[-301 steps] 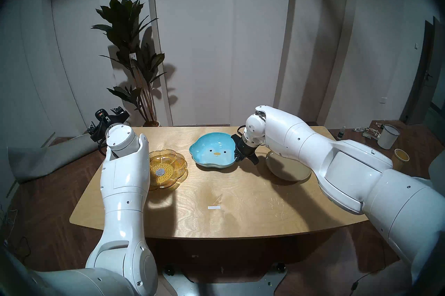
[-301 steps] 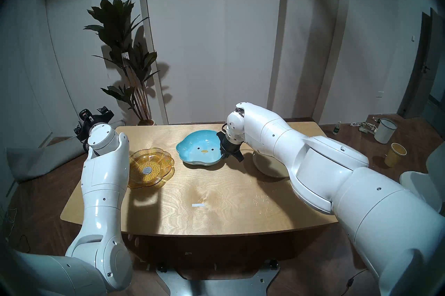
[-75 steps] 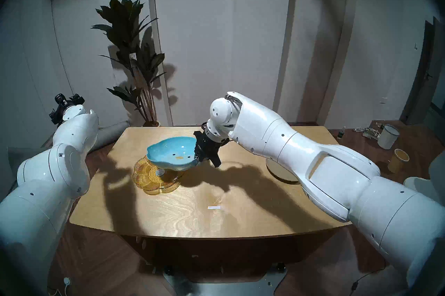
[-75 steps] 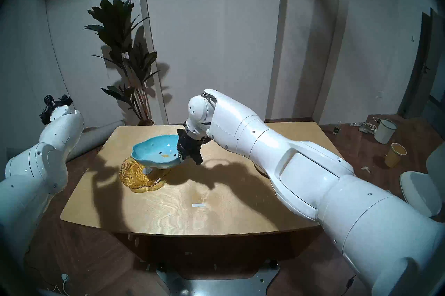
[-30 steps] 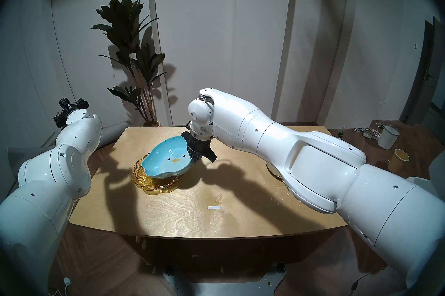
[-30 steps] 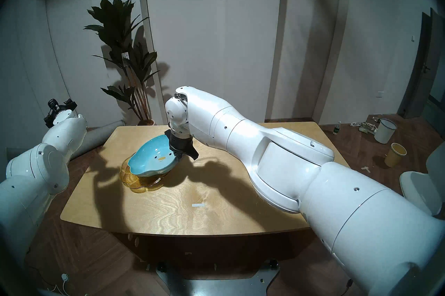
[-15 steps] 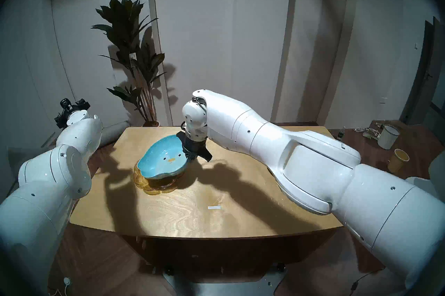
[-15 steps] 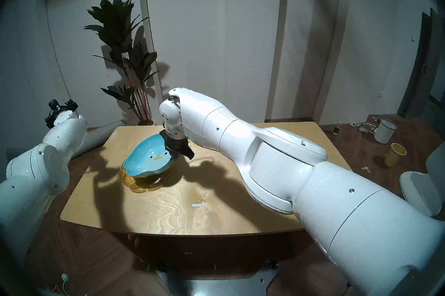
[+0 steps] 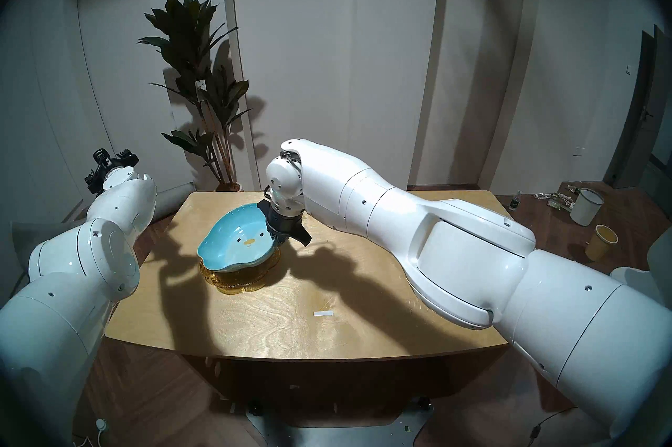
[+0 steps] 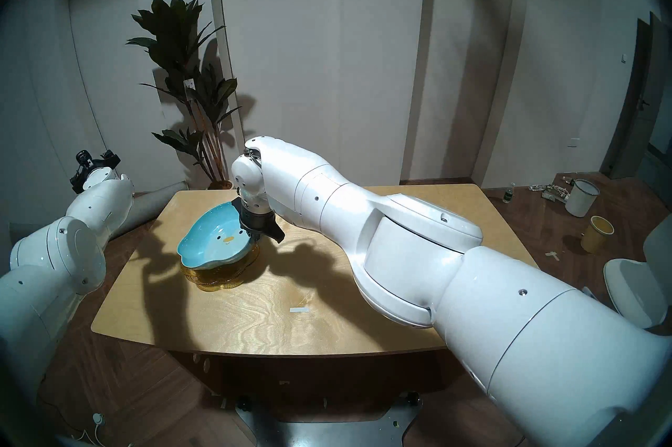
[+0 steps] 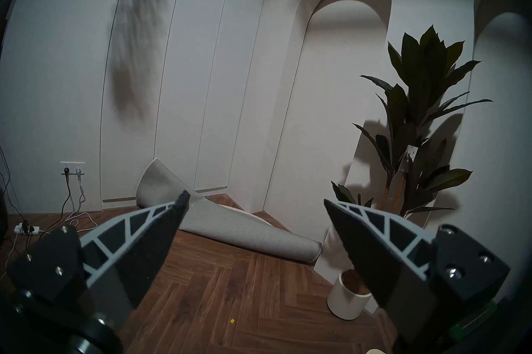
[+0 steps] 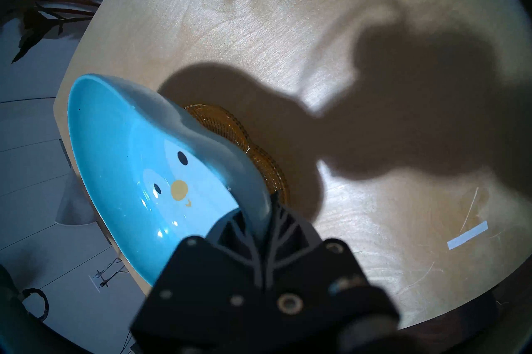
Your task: Stack the plates into one stack
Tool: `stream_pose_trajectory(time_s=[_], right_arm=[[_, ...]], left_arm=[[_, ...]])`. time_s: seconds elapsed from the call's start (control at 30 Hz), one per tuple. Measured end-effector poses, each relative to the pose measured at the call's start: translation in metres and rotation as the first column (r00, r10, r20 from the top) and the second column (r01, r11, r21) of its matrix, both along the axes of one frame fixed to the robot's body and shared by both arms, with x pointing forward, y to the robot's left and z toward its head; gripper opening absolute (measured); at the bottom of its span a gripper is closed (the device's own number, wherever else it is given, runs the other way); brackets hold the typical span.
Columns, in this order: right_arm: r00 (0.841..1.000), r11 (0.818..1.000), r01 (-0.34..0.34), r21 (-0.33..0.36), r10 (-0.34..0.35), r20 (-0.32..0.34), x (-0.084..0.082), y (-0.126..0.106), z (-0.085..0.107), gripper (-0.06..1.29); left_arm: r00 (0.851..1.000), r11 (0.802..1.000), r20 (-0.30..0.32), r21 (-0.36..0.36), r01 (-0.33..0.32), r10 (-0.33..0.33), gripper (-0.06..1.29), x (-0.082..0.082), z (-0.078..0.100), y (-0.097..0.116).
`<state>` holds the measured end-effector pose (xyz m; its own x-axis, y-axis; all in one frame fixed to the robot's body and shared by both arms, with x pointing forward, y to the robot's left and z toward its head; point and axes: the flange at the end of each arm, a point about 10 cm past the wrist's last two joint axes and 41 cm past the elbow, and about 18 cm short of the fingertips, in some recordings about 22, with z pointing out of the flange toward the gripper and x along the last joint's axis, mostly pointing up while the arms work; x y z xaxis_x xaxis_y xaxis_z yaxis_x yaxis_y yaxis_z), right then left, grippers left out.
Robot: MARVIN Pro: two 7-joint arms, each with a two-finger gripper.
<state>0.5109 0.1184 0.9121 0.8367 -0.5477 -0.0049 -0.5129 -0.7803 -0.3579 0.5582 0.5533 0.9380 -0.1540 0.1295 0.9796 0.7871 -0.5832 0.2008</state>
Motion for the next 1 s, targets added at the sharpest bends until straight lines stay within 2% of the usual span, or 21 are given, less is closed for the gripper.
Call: stream_pose_trajectory(time_s=[1.0], right_arm=[[1.0,0.998,0.023,0.053,-0.022,-0.008,-0.001,0.008,-0.03,-0.03]], left_arm=[[0.999,0.999,0.001,0.006,0.043,-0.043,1.26,0.01,-0.005,-0.018]])
